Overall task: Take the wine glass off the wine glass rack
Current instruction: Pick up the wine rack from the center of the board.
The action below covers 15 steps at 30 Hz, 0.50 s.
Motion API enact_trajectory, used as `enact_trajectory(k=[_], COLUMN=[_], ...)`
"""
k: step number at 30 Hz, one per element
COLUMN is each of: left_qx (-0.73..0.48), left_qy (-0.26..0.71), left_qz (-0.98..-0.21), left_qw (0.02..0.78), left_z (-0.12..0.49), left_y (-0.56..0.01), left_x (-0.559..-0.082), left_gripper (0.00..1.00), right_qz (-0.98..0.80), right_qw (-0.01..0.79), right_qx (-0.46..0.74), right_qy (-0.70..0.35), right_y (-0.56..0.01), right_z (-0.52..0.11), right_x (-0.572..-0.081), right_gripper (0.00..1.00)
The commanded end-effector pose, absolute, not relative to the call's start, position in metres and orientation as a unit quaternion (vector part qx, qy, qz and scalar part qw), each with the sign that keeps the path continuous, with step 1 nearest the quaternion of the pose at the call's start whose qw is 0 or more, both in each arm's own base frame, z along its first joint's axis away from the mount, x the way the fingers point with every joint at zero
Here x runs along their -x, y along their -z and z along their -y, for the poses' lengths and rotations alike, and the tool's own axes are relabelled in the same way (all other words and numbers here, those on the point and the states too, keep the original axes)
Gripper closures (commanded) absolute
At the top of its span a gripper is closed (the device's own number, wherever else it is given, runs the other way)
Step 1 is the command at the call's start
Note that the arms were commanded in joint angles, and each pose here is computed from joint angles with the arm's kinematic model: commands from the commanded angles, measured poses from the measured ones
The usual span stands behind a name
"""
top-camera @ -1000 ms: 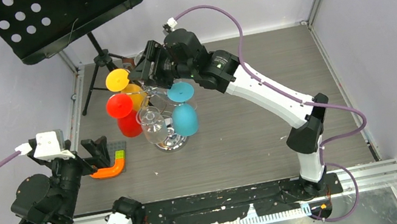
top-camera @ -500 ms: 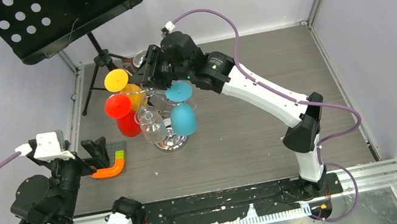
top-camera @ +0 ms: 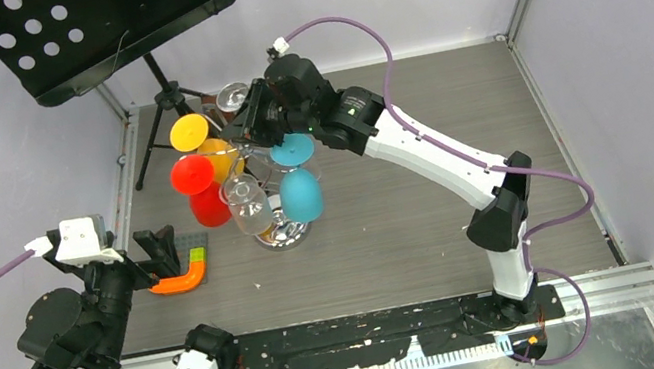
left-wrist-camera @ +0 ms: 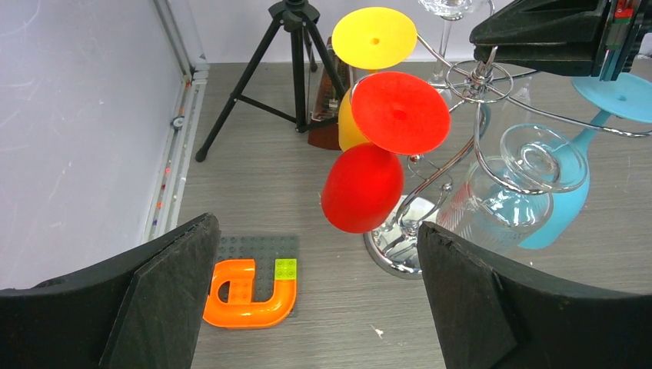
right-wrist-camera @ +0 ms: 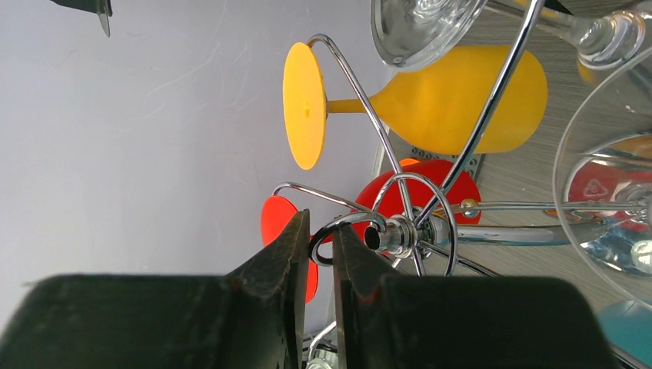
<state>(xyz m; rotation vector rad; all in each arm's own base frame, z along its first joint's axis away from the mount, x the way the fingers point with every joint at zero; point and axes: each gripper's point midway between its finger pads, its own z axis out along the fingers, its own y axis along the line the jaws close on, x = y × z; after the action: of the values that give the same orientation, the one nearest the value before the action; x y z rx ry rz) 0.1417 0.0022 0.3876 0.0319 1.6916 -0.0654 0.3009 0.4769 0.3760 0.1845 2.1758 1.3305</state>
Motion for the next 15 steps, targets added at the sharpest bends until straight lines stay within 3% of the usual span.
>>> enact_trajectory(k=[1, 15], left_qx=[-0.007, -0.006], left_qy=[0.026, 0.034], left_qz=[-0.738, -0.738], left_qw=[0.674, 0.674], left_z=[-0.006, -0.003], left_y=[-0.396, -0.4], left_x=[-0.141, -0.141], left_gripper=[0.02, 0.02], right_qz=[-0.765, -0.712], right_qw=[0.315, 0.342], right_qx=[-0.066, -0.092], right_qy=[-0.558, -0.606], right_y=[-0.428, -0.457], right_z=[-0.474, -0.446], right_x=[-0.294, -0.291], right_gripper=[0.94, 0.94])
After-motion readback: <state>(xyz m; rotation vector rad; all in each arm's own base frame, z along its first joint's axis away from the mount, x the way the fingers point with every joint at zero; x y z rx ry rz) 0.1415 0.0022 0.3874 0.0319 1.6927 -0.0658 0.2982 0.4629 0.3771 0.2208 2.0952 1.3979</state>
